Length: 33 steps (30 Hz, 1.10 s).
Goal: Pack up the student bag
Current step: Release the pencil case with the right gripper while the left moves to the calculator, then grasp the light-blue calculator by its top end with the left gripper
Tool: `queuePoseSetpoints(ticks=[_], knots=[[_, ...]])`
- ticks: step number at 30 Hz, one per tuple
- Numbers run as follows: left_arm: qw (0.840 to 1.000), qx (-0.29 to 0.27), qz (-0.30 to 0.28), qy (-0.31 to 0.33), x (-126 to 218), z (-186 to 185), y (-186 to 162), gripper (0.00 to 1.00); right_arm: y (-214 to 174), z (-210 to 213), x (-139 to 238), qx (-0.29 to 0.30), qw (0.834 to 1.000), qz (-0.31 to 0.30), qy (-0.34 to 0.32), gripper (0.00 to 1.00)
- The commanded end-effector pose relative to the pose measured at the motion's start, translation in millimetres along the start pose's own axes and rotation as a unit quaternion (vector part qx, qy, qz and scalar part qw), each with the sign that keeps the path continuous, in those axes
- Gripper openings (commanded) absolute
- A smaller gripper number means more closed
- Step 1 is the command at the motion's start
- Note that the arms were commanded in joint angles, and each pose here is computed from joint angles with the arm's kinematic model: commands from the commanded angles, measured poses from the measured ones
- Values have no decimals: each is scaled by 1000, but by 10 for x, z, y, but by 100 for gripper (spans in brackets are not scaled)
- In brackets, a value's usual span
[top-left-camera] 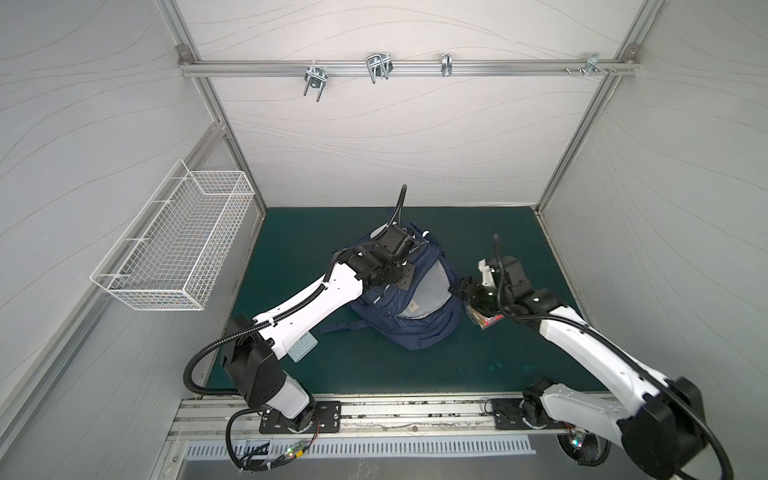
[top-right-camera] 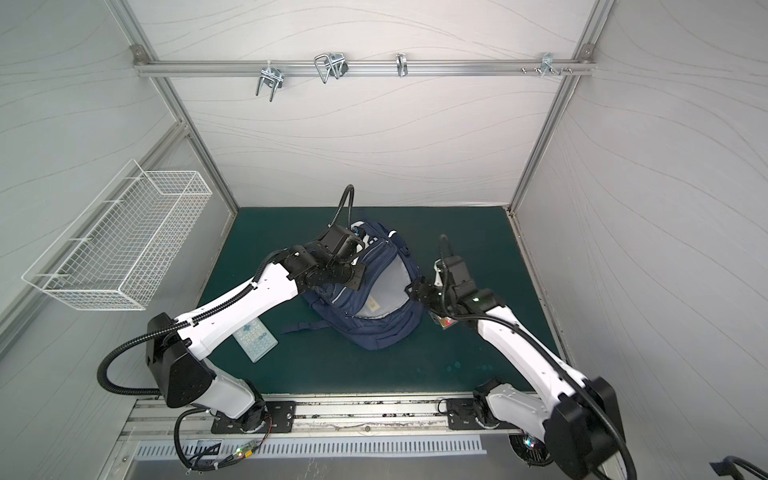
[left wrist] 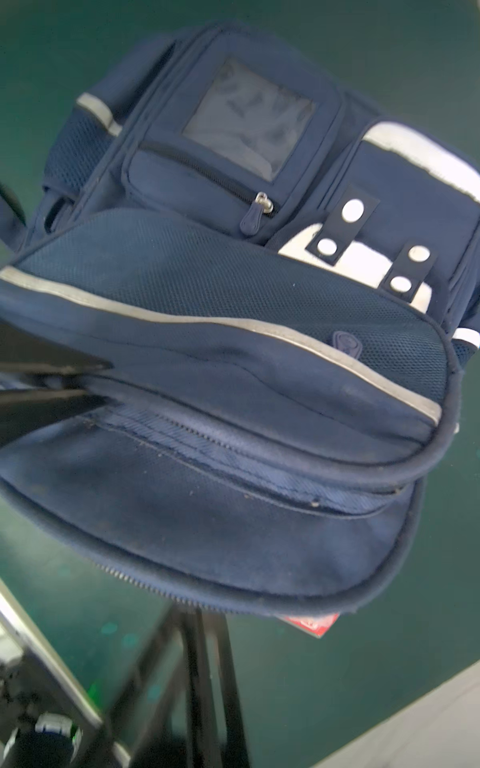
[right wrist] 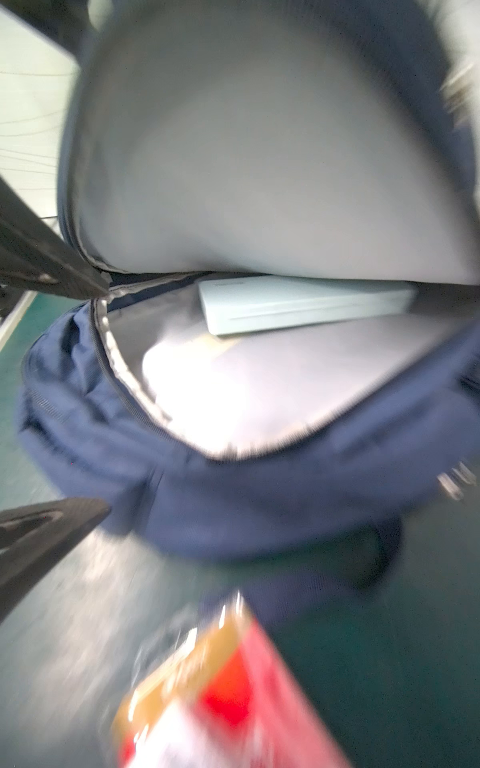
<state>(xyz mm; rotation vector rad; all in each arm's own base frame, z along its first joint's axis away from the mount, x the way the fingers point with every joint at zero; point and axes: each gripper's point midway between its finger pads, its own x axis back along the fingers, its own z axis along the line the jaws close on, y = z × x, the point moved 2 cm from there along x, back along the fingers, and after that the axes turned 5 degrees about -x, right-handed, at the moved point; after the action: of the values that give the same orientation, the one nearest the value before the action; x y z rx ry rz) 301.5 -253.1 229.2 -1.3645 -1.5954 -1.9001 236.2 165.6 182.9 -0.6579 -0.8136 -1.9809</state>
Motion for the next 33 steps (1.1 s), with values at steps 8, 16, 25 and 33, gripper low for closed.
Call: queuePoseSetpoints(ticks=[8,16,25,33], knots=[[952,230,-37,198,768,1119,-616,99,-299,-27,593,121,992,23,-23,77],[833,385,46,394,914,2098,-2063,99,-454,267,405,170,983,62,25,84],[711,565,49,416,593,2428,-2864,99,-484,366,393,185,979,75,51,89],[694,642,36,323,126,2663,-2847,99,-553,375,468,168,980,77,78,90]])
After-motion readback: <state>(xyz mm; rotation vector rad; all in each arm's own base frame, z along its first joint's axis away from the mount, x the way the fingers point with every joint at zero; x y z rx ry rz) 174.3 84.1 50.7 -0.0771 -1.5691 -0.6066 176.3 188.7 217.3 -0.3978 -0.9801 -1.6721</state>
